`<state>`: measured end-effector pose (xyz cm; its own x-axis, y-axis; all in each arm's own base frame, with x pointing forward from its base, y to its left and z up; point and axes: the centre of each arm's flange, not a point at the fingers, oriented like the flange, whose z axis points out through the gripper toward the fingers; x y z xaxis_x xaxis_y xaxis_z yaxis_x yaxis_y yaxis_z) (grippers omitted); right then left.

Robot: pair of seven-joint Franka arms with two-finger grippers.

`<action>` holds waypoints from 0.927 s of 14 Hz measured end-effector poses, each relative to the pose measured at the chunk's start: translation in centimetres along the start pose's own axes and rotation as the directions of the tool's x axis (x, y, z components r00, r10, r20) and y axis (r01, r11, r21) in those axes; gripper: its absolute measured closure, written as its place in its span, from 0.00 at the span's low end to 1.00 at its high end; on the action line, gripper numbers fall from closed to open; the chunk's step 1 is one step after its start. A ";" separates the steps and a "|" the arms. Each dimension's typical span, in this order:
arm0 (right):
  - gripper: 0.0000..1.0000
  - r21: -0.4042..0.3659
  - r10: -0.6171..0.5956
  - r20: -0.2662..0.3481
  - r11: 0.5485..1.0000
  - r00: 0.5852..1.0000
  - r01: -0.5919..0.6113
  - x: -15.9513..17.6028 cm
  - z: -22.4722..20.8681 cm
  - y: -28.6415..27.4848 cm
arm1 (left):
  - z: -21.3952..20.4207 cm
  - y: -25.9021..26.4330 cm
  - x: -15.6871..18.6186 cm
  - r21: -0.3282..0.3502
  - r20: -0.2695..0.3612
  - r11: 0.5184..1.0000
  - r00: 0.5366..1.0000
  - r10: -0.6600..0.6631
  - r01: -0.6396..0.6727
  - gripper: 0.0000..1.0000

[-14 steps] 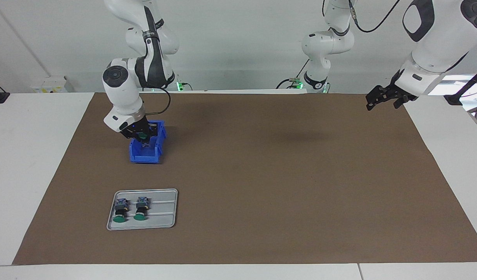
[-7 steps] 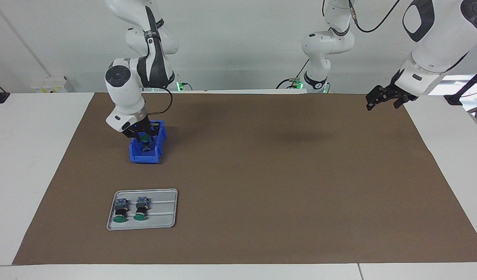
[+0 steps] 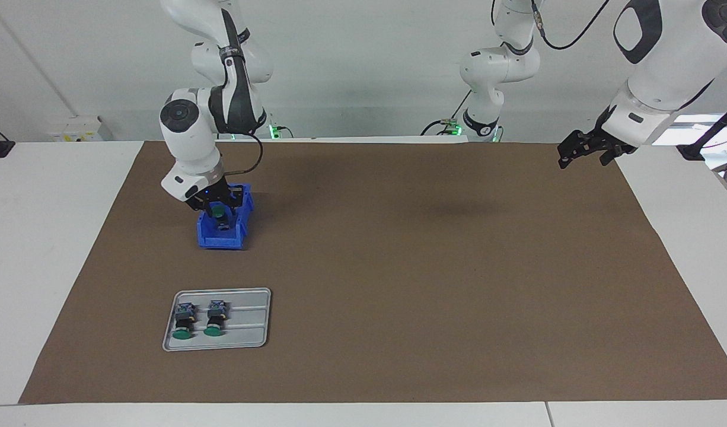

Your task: Place and press button with both arms

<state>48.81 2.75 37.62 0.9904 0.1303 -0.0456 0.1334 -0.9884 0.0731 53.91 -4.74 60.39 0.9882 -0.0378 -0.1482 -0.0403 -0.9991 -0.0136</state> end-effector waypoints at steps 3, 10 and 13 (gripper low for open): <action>0.17 -0.005 0.013 0.042 1.000 0.999 -0.013 0.8 -4.4 0.6 | 0.0 0.0 0.0 0.000 0.000 1.000 1.000 0.000 0.000 0.00; 0.01 0.094 0.210 0.050 0.972 0.976 -0.214 0.9 -18.0 1.3 | 0.0 0.0 0.0 0.000 0.000 1.000 1.000 0.000 0.000 0.00; 0.01 0.095 0.326 0.028 0.940 0.945 -0.327 0.5 -22.3 1.3 | 0.0 0.0 0.0 0.000 0.000 1.000 1.000 0.000 0.000 0.00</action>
<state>50.28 3.24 59.88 0.9783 -0.2015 -0.0476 -0.2022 -0.9793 -0.0111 53.91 -4.74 60.40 0.9882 -0.0378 -0.1481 -0.0403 -0.9991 -0.0136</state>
